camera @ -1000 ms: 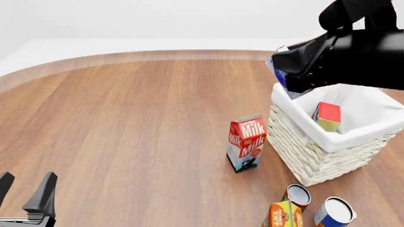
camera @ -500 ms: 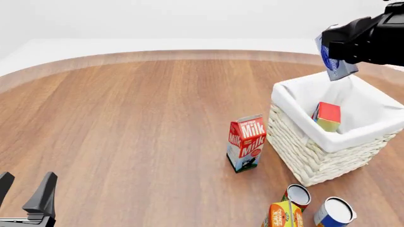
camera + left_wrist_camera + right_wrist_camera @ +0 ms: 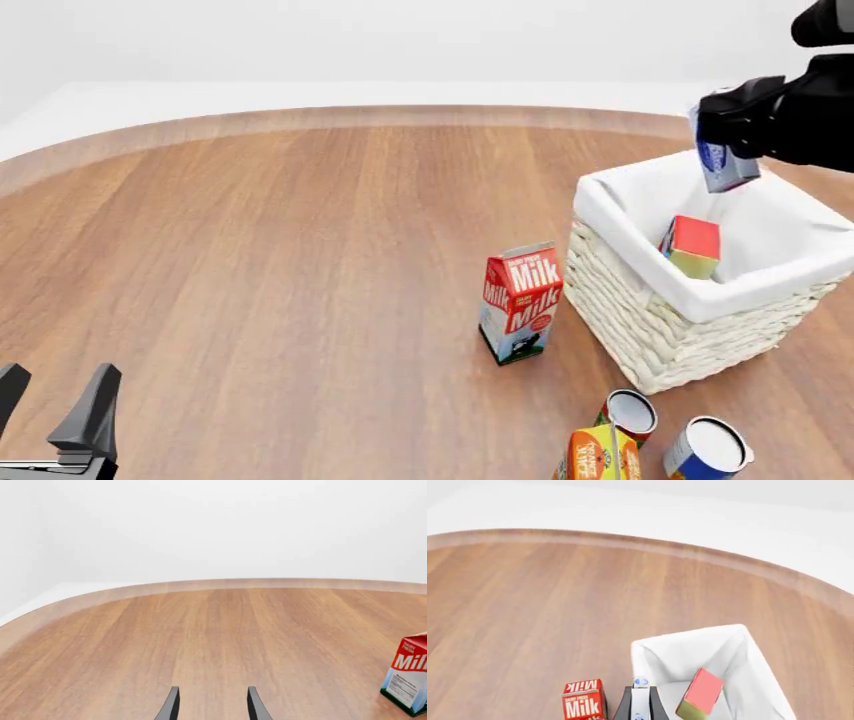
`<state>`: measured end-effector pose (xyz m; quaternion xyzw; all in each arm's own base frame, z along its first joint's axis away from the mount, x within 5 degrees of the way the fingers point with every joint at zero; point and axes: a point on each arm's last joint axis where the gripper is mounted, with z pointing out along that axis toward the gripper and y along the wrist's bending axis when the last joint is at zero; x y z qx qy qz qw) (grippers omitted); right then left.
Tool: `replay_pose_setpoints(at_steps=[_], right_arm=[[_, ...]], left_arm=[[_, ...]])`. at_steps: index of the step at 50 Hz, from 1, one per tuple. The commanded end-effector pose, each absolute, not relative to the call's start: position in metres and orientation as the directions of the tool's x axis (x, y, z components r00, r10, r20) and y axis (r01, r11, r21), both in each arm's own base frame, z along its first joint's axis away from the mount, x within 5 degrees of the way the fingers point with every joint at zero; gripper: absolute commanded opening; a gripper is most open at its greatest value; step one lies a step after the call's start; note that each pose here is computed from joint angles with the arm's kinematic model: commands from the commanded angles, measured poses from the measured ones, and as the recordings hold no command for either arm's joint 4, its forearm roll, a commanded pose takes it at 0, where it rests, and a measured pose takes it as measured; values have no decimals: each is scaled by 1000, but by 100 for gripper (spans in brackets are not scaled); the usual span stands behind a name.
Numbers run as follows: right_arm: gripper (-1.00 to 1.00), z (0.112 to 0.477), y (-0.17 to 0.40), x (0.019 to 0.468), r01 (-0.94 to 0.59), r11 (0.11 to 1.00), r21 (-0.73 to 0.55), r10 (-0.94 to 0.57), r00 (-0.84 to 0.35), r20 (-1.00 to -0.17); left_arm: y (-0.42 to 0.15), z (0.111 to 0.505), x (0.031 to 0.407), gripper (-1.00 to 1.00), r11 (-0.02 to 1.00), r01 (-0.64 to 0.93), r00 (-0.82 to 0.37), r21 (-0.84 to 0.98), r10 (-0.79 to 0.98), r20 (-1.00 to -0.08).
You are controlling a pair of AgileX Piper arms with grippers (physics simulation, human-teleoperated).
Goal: Pick up the cream cheese box and the butter, and put them in the basket.
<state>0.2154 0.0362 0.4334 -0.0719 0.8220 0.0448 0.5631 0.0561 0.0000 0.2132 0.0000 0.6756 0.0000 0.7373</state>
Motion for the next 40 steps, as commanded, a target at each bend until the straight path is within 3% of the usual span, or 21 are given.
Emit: replay_pose_setpoints(at_steps=[1,40], right_arm=[[-100,421,28,221,-120,993,15,-32,-376,-926],[-100,399,11,242,-42,999,9,-8,-389,-921]], left_arm=[[0,213,56,100,1000,0,87,0,0,-996],[0,213,56,100,1000,0,87,0,0,-996]])
